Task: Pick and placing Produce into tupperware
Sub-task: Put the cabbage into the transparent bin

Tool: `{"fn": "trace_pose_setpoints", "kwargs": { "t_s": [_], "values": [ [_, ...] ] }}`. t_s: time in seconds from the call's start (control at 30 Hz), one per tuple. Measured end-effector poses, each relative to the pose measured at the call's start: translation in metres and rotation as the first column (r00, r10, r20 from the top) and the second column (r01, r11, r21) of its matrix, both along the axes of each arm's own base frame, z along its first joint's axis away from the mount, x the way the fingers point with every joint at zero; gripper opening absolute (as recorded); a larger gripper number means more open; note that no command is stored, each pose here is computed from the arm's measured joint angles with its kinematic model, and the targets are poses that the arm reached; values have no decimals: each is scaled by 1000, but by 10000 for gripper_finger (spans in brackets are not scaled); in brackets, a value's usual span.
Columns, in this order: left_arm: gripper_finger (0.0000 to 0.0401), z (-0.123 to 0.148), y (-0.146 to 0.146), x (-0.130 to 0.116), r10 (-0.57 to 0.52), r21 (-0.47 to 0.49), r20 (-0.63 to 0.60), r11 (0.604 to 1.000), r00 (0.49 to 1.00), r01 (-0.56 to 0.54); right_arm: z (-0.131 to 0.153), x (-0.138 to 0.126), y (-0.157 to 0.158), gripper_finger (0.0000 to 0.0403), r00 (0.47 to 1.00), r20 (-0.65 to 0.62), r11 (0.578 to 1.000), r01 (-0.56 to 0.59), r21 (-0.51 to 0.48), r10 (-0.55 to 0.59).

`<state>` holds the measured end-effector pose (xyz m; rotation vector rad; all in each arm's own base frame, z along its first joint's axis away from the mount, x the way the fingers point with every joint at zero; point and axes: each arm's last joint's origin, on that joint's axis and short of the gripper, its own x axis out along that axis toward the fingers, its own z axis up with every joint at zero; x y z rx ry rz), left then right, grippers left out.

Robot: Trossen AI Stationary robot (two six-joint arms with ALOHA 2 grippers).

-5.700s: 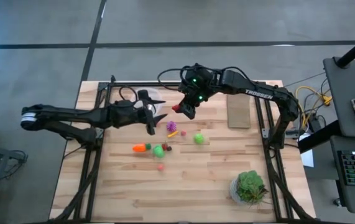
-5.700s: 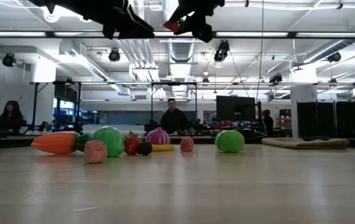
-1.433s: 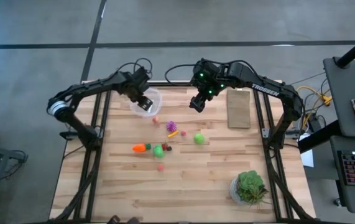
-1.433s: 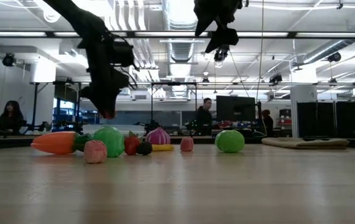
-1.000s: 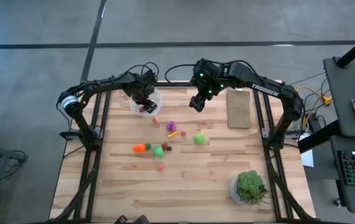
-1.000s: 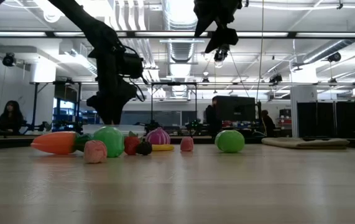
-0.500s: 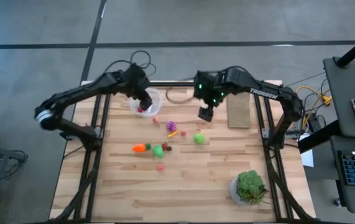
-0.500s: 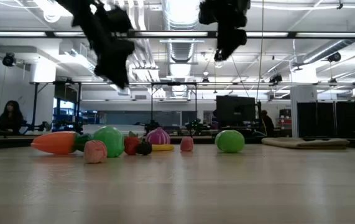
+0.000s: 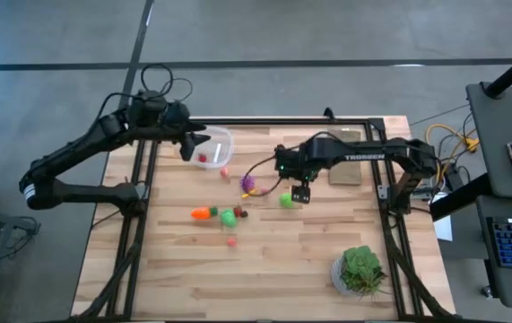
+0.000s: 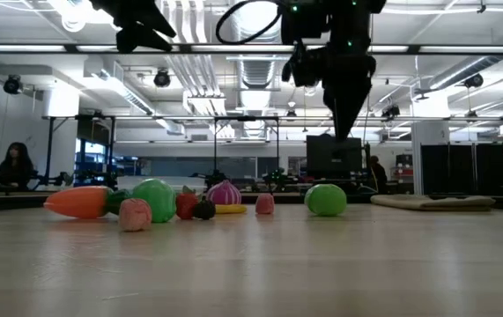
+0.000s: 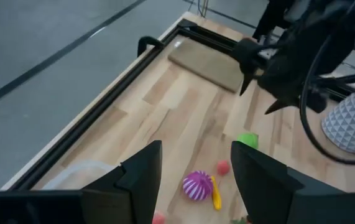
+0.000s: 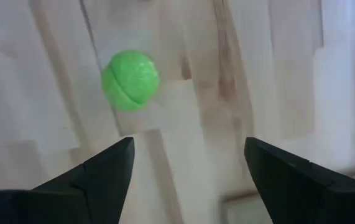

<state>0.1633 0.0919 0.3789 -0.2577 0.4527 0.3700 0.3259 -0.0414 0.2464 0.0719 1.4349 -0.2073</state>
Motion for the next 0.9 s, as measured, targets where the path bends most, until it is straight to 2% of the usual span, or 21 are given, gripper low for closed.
{"fn": "trace_pose_setpoints", "kwargs": {
  "t_s": [0.13, 0.23, 0.33, 0.57, 0.67, 0.73, 0.9],
  "values": [
    [177, -2, -1, 0, -23, 21, -27, 1000, 999, 24, -14, 2, 14, 297, 993, -1, 988, -119, -95, 119],
    [177, -6, 1, 3, -26, 3, -61, 1000, 998, 26, -28, 3, 28, 297, 969, 0, 957, -244, -155, 247],
    [177, -13, 3, 8, -27, -21, -100, 999, 995, 25, -39, 5, 39, 297, 950, 36, 939, -301, -165, 310],
    [177, -22, 9, 17, -30, -51, -153, 998, 988, 22, -52, 0, 45, 297, 958, 46, 952, -276, -133, 285],
    [177, -24, 10, 19, -31, -55, -161, 998, 986, 22, -55, 5, 46, 297, 954, 113, 956, -262, -136, 277],
    [177, -24, 10, 19, -32, -52, -161, 998, 986, 24, -58, 6, 47, 297, 947, 148, 957, -273, -101, 286],
    [177, -21, 8, 15, -30, -44, -146, 999, 989, 24, -66, 2, 47, 297, 953, 135, 960, -260, -101, 272]
  ]
}}
